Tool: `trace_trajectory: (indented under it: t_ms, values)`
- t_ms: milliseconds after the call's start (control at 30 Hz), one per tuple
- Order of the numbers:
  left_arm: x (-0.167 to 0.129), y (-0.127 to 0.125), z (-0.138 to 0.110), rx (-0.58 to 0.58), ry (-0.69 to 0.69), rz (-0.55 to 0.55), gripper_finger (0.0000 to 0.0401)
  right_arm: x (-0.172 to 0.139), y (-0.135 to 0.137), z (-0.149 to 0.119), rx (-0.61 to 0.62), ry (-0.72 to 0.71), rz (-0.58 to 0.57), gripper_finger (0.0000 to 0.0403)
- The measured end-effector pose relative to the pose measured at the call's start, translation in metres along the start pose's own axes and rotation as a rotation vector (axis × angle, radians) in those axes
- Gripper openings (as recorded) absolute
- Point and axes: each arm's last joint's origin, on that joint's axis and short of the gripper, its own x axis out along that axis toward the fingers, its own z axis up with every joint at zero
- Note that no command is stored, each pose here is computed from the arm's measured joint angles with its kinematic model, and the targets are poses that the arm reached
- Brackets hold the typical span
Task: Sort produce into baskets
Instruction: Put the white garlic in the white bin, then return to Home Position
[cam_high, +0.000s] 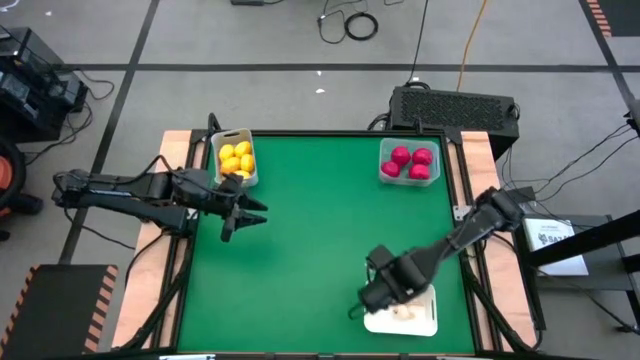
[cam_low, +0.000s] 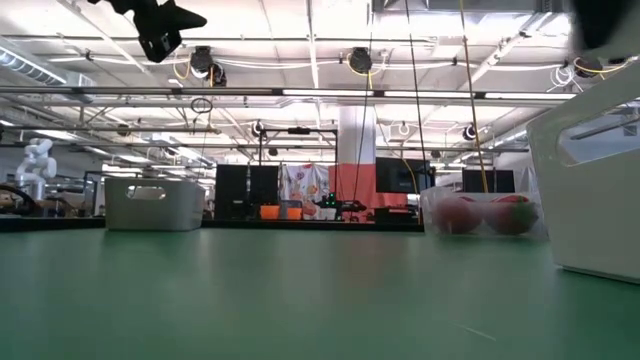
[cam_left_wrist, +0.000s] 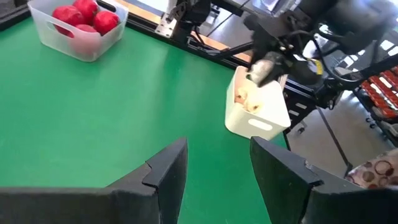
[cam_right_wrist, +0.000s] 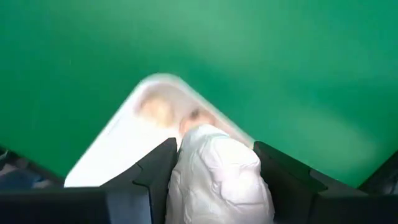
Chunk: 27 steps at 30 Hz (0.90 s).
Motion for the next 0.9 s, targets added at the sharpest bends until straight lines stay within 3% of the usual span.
trace_trajectory:
  t_ms: [267,600,700,900]
  values:
    - [0.000,0.001,0.001,0.003,-0.021,0.032,0.0182,-0.001,0.007,-0.038,0.082,0.043,0.071,0.0194]
    - [0.000,-0.001,0.006,0.025,-0.080,0.034,0.0182,-0.002,0.009,-0.045,0.118,0.040,0.100,0.0281]
    - [0.000,-0.002,0.008,0.032,-0.102,0.025,0.0182,-0.003,0.008,-0.043,0.088,-0.006,0.105,0.0294]
    - [-0.001,-0.003,0.011,0.034,-0.129,0.014,0.0182,-0.033,-0.009,-0.031,0.059,-0.254,0.211,0.0284]
